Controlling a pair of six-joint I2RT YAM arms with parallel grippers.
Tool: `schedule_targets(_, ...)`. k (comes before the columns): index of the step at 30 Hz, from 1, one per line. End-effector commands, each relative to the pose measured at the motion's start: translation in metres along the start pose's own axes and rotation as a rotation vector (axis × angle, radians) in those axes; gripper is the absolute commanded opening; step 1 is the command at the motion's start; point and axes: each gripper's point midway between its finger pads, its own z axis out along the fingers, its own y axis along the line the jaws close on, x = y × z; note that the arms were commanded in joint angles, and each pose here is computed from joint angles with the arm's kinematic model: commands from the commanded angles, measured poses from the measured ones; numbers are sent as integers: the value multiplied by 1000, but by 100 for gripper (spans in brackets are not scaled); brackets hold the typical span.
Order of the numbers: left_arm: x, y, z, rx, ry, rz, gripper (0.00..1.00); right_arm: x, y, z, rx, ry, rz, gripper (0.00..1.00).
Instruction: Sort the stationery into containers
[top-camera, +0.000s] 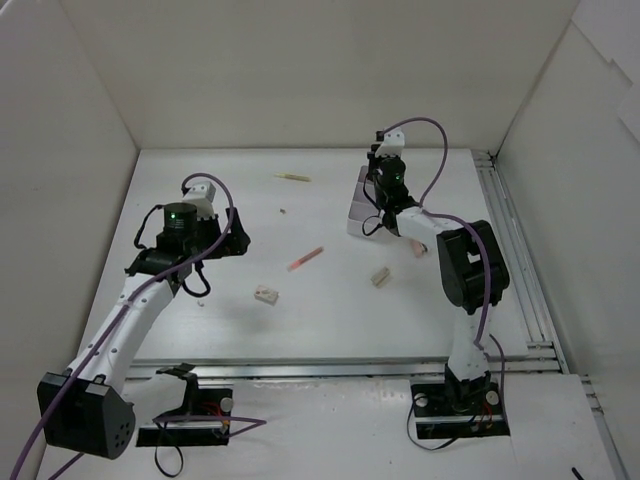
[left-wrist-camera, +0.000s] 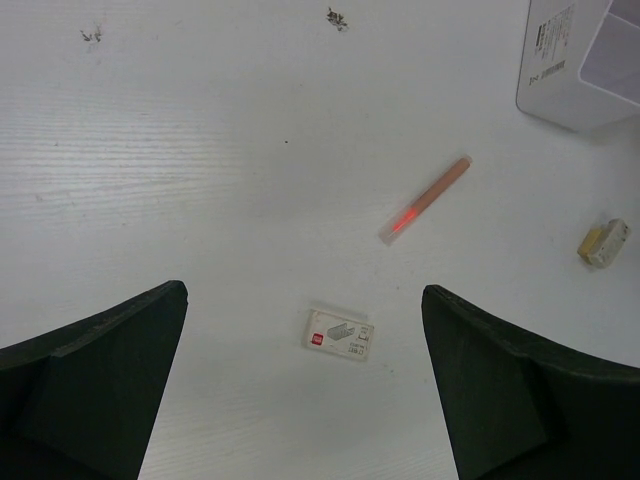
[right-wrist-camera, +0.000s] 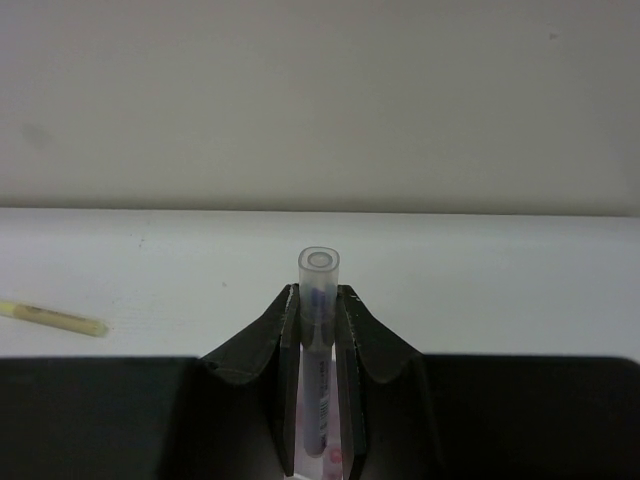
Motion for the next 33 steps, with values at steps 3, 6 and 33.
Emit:
schedule_targets(3,-20,-4,-5,14,-63,-15,100,-42,-4,12,9,-131,63,0)
schedule_targets(6,-20,-3,-1,9,-52,-16,100,-34,-4,5,-11,-112,93,2)
schedule_targets(33,-130,-19,122,74,89,28,100,-110,-17,-144,-166,-162,281,98)
